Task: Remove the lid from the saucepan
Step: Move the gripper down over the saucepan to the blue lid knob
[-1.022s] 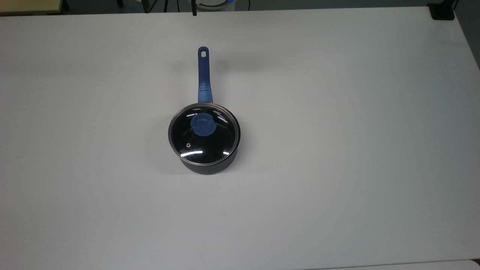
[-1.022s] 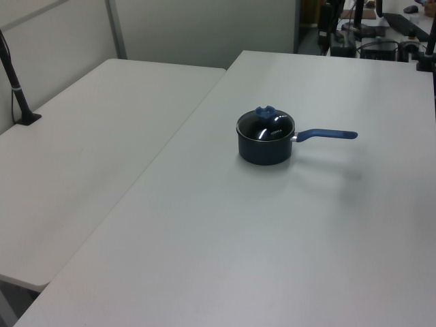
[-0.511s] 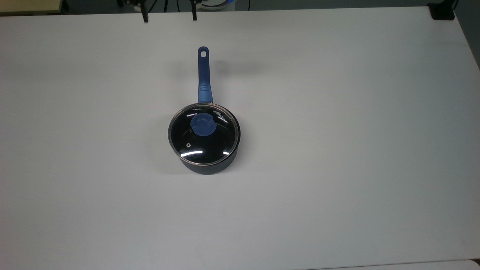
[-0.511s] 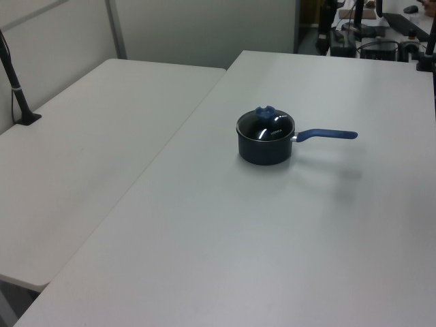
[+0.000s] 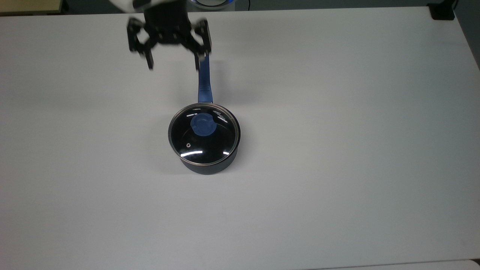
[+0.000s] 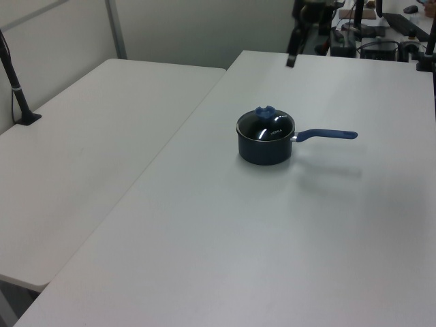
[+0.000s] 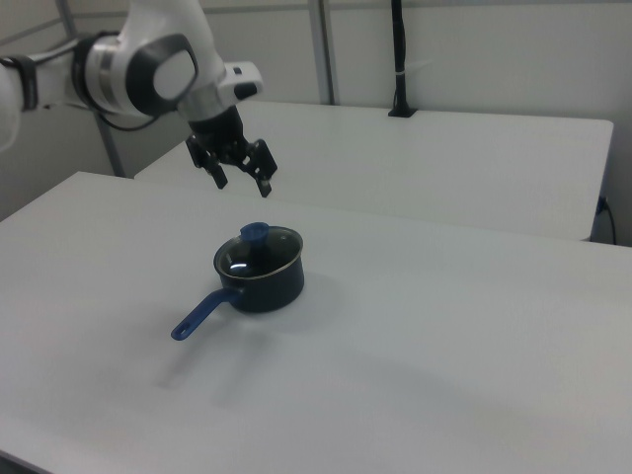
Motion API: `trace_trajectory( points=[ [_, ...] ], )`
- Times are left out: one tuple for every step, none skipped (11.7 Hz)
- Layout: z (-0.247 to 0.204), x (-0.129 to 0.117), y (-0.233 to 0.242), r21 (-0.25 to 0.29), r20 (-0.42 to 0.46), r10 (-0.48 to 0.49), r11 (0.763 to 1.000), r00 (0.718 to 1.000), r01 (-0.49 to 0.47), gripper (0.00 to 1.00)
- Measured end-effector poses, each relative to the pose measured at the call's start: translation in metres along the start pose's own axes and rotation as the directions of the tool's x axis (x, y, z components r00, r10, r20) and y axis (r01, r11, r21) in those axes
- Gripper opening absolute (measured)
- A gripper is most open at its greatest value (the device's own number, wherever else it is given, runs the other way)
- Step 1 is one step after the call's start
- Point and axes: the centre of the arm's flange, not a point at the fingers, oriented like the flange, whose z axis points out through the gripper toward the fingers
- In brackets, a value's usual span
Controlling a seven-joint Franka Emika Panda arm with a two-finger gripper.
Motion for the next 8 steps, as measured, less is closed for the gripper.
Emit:
trace_trajectory(
  points=[
    [0.019, 0.008, -0.01, 0.005, -0.015, 0.051, 0.999, 0.999, -0.051, 1.0],
    [0.038, 0.014, -0.02, 0.011, -0.022, 0.122, 0.992, 0.992, -0.122, 1.0],
    [0.054, 0.017, -0.029, 0.012, -0.021, 0.206, 0.979, 0.978, -0.206, 1.0],
    [0.066, 0.019, -0.037, 0.012, -0.016, 0.311, 0.95, 0.95, -0.311, 1.0],
    [0.074, 0.019, -0.043, 0.006, -0.008, 0.426, 0.905, 0.905, -0.426, 1.0],
    [0.081, 0.019, -0.046, -0.009, -0.008, 0.532, 0.847, 0.847, -0.532, 1.0],
    [0.087, 0.018, -0.046, -0.028, -0.012, 0.618, 0.785, 0.786, -0.618, 1.0],
    [0.095, 0.015, -0.048, -0.044, -0.013, 0.685, 0.728, 0.729, -0.685, 1.0]
  ],
)
